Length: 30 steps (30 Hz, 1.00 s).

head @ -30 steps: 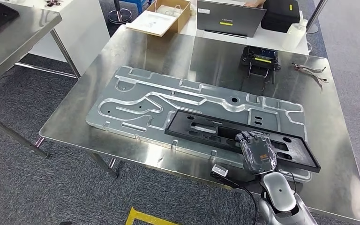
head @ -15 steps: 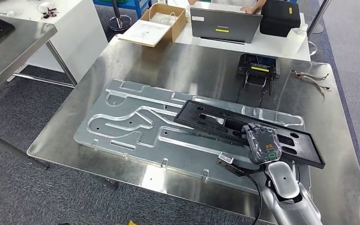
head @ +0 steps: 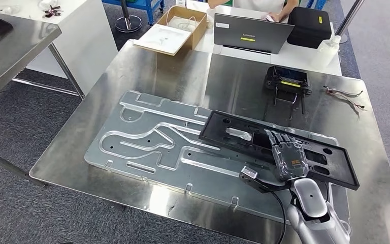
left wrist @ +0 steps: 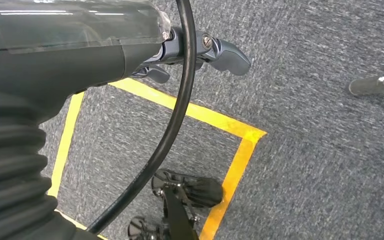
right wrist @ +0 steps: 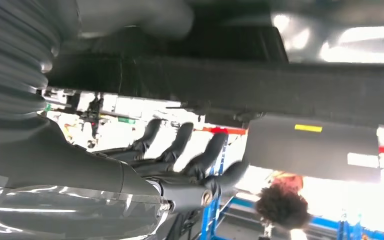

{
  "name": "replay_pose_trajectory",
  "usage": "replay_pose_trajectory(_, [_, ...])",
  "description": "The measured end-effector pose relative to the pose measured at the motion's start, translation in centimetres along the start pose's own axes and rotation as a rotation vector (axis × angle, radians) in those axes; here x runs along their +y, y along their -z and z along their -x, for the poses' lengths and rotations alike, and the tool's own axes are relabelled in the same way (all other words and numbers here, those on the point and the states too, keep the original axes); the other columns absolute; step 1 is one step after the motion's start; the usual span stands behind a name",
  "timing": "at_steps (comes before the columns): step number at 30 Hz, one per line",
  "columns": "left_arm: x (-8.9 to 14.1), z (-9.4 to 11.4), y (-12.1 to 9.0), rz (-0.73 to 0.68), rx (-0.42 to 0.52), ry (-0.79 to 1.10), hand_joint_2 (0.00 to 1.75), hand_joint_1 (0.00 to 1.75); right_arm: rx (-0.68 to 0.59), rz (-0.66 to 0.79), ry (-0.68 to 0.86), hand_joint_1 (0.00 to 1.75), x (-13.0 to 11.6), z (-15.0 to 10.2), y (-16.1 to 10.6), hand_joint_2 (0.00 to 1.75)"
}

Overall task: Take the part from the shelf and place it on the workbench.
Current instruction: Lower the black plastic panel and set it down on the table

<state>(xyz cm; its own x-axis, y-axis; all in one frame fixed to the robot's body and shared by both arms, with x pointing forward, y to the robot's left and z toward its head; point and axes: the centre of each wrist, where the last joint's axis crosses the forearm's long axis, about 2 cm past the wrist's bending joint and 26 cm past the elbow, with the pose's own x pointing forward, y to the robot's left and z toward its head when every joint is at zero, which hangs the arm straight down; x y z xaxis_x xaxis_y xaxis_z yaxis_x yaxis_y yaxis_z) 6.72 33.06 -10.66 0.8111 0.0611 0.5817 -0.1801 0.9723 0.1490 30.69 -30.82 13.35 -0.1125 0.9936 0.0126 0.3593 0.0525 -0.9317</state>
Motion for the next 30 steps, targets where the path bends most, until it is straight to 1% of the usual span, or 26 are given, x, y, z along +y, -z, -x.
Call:
replay_pose_trajectory(20, [0.0, 0.4, -0.2, 0.043, -0.001, -0.053, 0.0, 0.0, 0.023, 0.011, 0.003, 0.0, -0.1, 0.5, -0.5, 1.75])
replay_pose_trajectory(30, [-0.1, 0.3, -0.1, 0.048, -0.005, -0.056, 0.0, 0.0, 0.031, -0.01, 0.004, 0.0, 0.3, 0.6, -1.7, 1.75])
